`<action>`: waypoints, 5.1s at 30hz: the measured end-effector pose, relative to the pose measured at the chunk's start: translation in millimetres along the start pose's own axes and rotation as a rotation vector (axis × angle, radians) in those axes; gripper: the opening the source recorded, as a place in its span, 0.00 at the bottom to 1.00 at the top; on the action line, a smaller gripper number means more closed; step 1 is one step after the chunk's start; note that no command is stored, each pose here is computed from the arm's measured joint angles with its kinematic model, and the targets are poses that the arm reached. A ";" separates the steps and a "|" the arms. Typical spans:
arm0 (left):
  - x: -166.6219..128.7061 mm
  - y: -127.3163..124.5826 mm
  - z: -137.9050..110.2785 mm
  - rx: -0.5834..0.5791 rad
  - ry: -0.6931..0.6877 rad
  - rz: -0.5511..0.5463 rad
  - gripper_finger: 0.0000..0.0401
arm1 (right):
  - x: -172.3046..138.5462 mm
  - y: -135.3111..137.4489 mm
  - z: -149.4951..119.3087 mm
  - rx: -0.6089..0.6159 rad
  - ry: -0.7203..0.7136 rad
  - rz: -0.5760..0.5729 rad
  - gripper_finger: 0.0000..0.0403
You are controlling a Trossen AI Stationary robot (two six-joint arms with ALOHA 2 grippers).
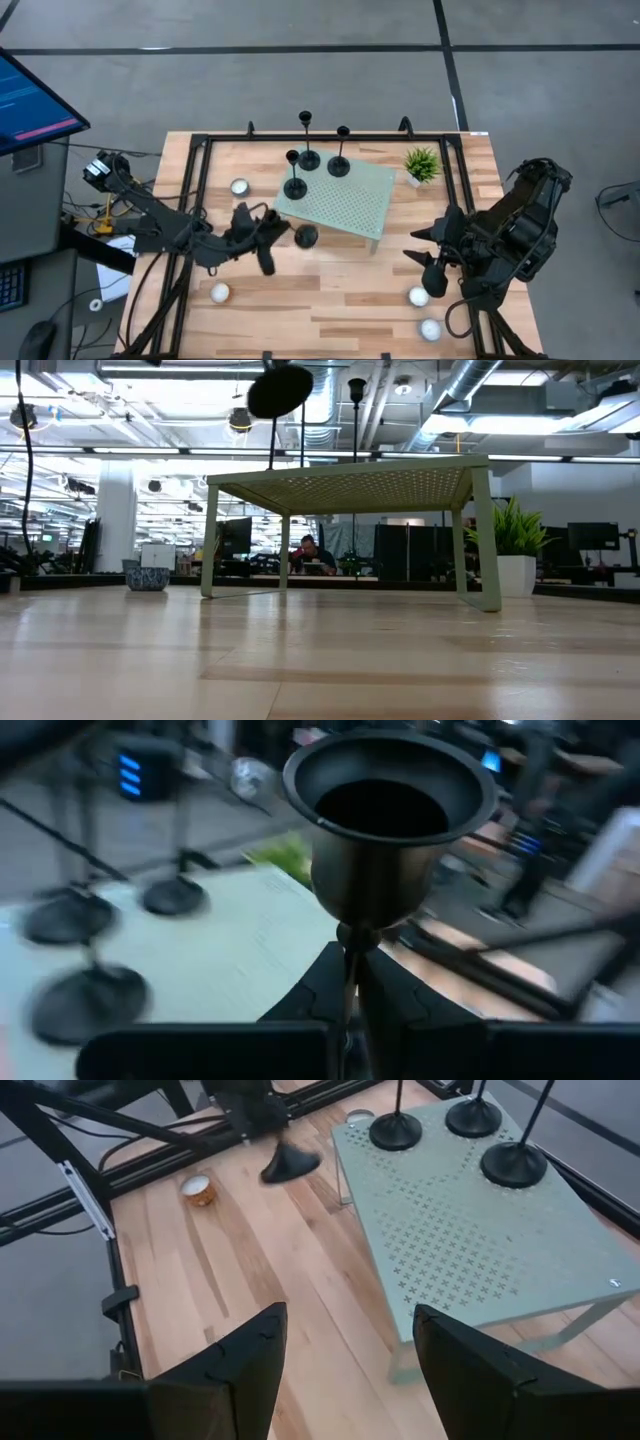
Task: Pick & Place candle stick holders
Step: Align the black candle holder with the other black candle holder on the shelf
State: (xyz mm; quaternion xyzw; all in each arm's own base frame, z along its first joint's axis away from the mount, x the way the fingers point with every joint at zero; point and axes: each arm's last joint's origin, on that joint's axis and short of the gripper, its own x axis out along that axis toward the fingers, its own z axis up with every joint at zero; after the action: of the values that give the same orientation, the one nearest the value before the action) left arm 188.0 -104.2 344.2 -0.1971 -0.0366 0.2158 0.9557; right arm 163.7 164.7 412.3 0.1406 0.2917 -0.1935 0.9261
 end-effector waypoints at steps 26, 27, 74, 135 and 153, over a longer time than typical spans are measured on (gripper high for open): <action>122.5 -30.8 28.6 0.242 -0.075 0.311 0.03 | 0.1 -1.6 -1.4 -0.018 0.030 -0.006 0.52; 124.6 -27.6 28.7 0.236 -0.067 0.313 0.03 | 0.1 -1.6 -1.4 -0.018 0.030 -0.006 0.52; 145.6 2.3 16.4 0.288 0.111 0.310 0.03 | -3.9 -6.7 1.2 -0.009 0.031 0.006 0.52; 122.1 9.2 35.5 0.212 0.201 0.260 0.03 | -3.2 -8.3 1.5 -0.015 0.028 -0.008 0.52; 118.2 12.9 33.7 0.218 0.241 0.276 0.05 | -2.4 -8.6 2.3 -0.006 0.025 -0.013 0.52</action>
State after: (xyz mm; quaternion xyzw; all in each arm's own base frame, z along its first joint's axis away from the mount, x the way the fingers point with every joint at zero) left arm 284.5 -30.9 368.4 -0.1203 0.1287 0.3223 0.9301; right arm 159.2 156.9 414.2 0.1385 0.3048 -0.1969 0.9215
